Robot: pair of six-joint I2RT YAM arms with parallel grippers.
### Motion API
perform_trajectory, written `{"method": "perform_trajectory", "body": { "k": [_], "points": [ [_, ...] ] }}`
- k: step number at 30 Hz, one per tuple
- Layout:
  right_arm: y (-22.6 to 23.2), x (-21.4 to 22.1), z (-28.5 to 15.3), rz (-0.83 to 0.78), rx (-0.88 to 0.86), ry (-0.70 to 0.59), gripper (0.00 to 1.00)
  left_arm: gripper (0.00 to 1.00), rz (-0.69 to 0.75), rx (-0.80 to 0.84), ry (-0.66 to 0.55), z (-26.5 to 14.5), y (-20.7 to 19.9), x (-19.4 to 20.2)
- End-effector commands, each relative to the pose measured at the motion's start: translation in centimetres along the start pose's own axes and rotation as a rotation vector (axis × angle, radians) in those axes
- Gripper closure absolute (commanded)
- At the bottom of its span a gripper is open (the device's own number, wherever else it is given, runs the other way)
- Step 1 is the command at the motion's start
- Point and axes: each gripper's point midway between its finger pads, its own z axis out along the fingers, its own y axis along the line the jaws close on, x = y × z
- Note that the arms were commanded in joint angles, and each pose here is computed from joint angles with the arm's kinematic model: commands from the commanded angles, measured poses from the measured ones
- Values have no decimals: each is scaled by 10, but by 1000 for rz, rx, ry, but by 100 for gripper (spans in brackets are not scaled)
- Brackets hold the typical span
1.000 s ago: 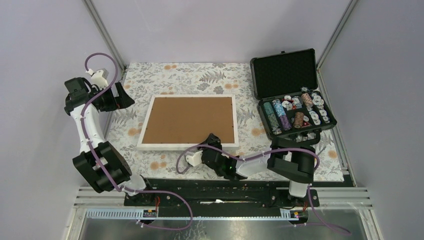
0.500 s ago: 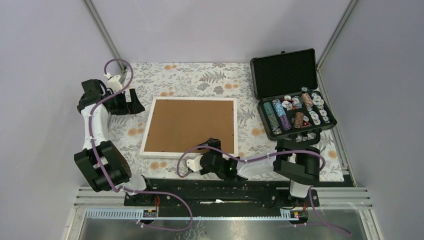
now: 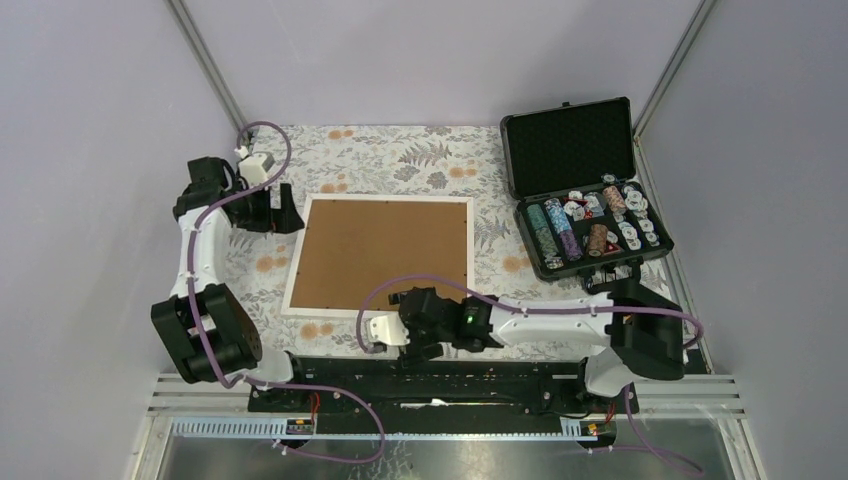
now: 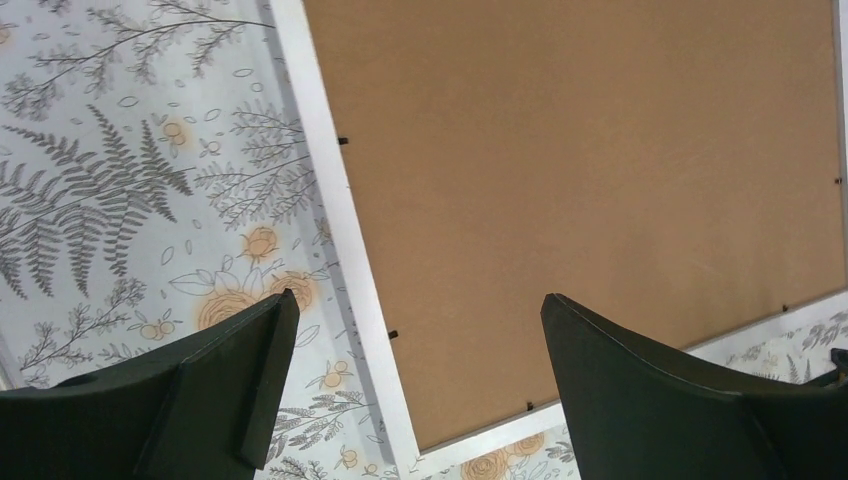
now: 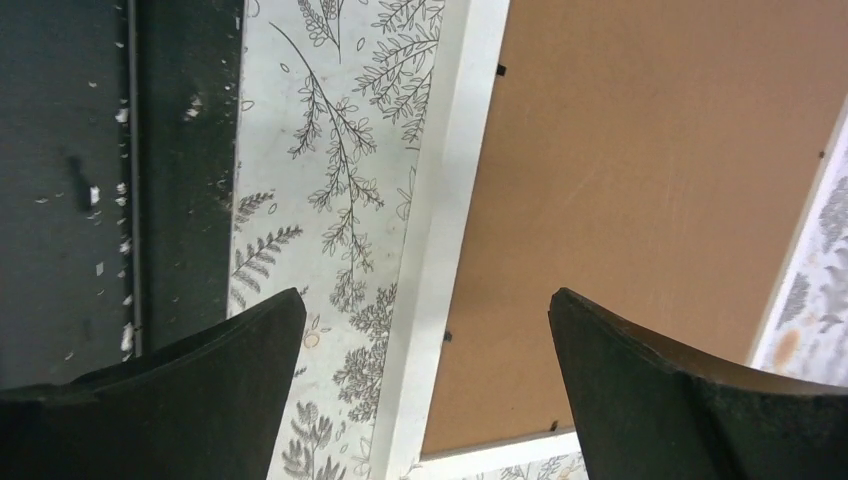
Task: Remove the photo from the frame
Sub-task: Turn over the photo frame at the center of the board, then pick up the screwdriver from the center of the board.
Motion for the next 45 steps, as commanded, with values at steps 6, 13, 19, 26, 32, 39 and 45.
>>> {"method": "perform_trajectory", "body": {
  "k": [6,13,19,26,32,39,45],
  "points": [
    [-51,12,-74,348,-170,-117,0,1,271,71,72,8,-57,13],
    [-73,68,-122,504,-161,-84,0,1,389,142,171,32,-100,37],
    [-58,124,-159,590,-197,-24,0,1,409,207,200,42,-121,43],
    [-25,201,-188,601,-216,136,1,1,442,243,240,54,-142,54],
    [-18,265,-214,660,-206,220,4,1,450,265,261,60,-155,60],
    [6,329,-239,628,-189,263,8,1,470,277,276,63,-161,64],
    [31,365,-245,565,-213,238,8,1,459,310,299,69,-166,70]
  ]
}}
